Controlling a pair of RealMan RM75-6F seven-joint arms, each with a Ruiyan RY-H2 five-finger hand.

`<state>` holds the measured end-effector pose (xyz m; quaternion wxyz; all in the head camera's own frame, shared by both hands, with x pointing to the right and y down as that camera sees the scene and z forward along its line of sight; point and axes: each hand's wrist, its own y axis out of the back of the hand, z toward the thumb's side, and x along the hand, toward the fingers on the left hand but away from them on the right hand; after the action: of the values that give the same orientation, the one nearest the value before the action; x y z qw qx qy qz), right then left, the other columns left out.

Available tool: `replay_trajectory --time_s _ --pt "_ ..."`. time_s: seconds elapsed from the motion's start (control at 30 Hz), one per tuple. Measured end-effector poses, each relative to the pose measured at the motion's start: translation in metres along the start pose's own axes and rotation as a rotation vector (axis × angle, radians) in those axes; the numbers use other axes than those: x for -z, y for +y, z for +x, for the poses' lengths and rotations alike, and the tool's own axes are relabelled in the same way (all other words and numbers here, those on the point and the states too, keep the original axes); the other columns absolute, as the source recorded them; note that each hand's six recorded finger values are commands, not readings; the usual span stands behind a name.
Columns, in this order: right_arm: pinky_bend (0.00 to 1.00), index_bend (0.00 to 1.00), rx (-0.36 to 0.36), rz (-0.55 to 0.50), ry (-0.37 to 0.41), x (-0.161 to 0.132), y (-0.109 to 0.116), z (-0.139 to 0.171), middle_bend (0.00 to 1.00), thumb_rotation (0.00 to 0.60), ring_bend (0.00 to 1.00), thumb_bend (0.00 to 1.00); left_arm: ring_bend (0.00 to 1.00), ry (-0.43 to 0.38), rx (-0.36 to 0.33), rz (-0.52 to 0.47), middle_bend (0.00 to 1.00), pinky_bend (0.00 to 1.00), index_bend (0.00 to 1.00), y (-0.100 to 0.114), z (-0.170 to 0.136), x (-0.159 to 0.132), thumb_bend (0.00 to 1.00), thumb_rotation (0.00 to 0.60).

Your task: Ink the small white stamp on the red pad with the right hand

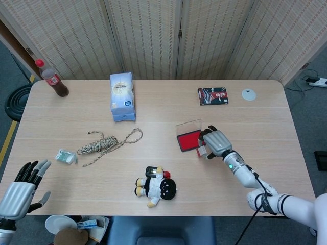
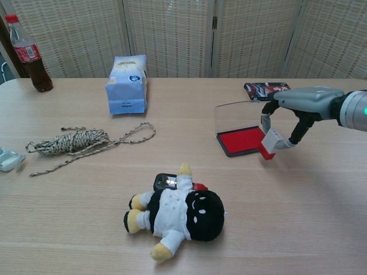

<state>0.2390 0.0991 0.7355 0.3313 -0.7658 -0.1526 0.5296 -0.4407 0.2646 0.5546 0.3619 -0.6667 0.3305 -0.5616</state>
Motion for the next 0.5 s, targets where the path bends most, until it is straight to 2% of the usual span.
replay_trajectory --time_s 0.3,0.5 --pt "0.11 0.63 -0.001 -0.070 -0.022 -0.002 0.009 -0.019 0.28 0.600 0.20 0.26 0.00 0.000 0.008 -0.024 0.00 0.06 0.00 0.001 0.003 0.004 0.34 0.600" --pt "0.11 0.63 0.004 -0.054 -0.018 -0.011 0.016 -0.030 0.28 0.600 0.20 0.27 0.00 -0.006 0.005 -0.050 0.00 0.06 0.00 0.005 0.002 0.006 0.34 0.600"
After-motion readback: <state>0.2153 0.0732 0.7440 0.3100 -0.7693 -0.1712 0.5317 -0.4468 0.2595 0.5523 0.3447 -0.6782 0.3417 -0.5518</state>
